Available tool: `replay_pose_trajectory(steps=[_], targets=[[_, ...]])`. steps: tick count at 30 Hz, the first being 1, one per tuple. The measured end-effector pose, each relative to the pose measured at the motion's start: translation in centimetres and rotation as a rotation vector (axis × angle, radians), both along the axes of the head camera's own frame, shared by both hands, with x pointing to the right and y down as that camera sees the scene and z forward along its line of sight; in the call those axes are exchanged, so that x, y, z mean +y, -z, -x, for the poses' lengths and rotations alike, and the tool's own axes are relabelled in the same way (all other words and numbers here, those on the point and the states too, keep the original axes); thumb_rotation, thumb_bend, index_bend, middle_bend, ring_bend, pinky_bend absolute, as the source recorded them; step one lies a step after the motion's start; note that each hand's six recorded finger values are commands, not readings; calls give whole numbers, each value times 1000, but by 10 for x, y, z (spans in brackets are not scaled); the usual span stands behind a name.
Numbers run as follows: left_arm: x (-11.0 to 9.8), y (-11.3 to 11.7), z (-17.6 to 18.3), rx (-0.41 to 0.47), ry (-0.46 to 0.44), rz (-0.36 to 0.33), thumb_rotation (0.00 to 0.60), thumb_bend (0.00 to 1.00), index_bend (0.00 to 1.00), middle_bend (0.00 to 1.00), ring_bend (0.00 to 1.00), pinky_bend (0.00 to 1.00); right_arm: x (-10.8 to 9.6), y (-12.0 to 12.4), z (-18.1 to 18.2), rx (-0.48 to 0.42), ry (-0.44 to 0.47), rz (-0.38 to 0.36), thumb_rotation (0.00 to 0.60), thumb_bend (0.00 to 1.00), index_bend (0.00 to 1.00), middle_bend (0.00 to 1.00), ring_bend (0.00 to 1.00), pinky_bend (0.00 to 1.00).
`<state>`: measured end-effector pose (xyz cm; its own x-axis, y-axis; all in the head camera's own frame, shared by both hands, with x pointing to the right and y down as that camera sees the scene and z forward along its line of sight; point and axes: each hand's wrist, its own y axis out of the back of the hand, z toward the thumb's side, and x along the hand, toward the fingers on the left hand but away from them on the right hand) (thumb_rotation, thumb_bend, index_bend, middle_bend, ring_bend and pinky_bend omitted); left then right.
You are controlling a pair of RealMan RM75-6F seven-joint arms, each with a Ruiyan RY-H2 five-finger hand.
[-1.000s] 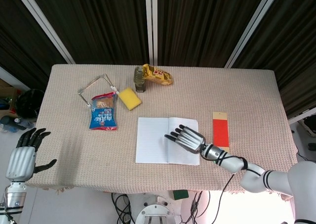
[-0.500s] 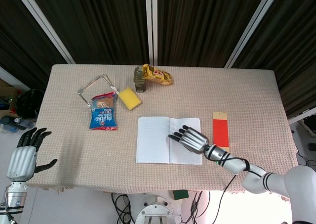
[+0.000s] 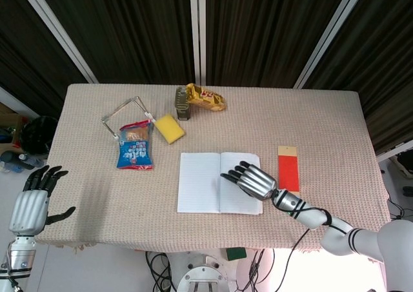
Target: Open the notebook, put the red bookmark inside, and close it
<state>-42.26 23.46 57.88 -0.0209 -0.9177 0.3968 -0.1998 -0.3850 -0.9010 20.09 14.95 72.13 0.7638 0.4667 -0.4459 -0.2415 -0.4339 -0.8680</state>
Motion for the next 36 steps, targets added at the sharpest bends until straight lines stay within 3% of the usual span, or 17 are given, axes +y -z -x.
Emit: replay_pose_trajectory(steps=[6,16,31,33,36], targets=[[1,1,1,-1,3,0,600,0,220,154,82,115,-1,6,0,-41,-22,-14,600,678,170,270,274,267],[1,0,1,0,0,1,600,0,220,154,82,115,14,-9,-7,-4,-13,21,600,679,170,270,273,267],[-3,3,-4,-1,-13,-7,600,0,220,154,82,115,0,12,-18,-68,-66,-29,600,674,172,272,268,267],[-3,4,-4,-1,-12,-11,600,0,220,154,82,115,-2,16,-24,-69,-71,-46,600,622,174,272,264,263],[-3,5,-4,-1,-13,-13,600,0,220,154,82,115,-6,25,-37,-75,-87,-85,600,470,178,272,257,260]])
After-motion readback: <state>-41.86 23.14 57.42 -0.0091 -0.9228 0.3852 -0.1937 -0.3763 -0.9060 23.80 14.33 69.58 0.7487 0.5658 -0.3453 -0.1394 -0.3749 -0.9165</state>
